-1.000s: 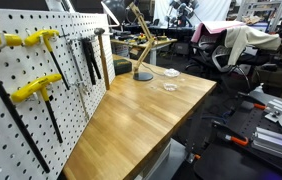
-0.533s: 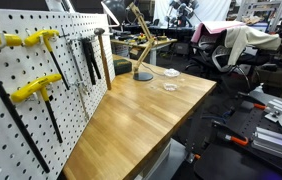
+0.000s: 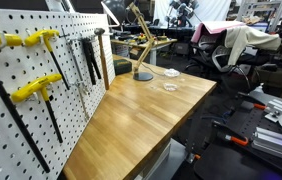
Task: Take a T-handle from the wall organizer and put it on the table
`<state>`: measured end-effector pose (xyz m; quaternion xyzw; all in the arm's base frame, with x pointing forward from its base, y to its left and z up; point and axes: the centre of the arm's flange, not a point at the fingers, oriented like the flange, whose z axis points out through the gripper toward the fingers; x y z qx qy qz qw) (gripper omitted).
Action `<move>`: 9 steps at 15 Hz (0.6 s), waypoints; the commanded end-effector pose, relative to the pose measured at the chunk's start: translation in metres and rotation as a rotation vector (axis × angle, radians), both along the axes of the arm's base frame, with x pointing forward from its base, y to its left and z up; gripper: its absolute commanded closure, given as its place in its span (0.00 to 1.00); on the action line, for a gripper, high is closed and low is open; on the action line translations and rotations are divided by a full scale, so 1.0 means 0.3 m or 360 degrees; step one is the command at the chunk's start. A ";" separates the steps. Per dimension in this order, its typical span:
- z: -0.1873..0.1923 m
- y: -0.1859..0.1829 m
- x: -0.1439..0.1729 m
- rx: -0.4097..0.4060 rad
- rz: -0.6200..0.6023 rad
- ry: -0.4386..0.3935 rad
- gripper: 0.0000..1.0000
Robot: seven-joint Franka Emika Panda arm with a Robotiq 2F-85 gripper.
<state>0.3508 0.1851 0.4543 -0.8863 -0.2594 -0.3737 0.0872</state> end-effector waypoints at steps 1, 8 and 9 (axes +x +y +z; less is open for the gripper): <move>-0.017 0.006 0.010 0.0003 -0.0001 -0.0001 0.00; -0.032 0.012 0.032 0.0090 -0.0048 -0.0078 0.00; -0.058 0.016 0.045 0.0112 -0.0068 -0.0108 0.00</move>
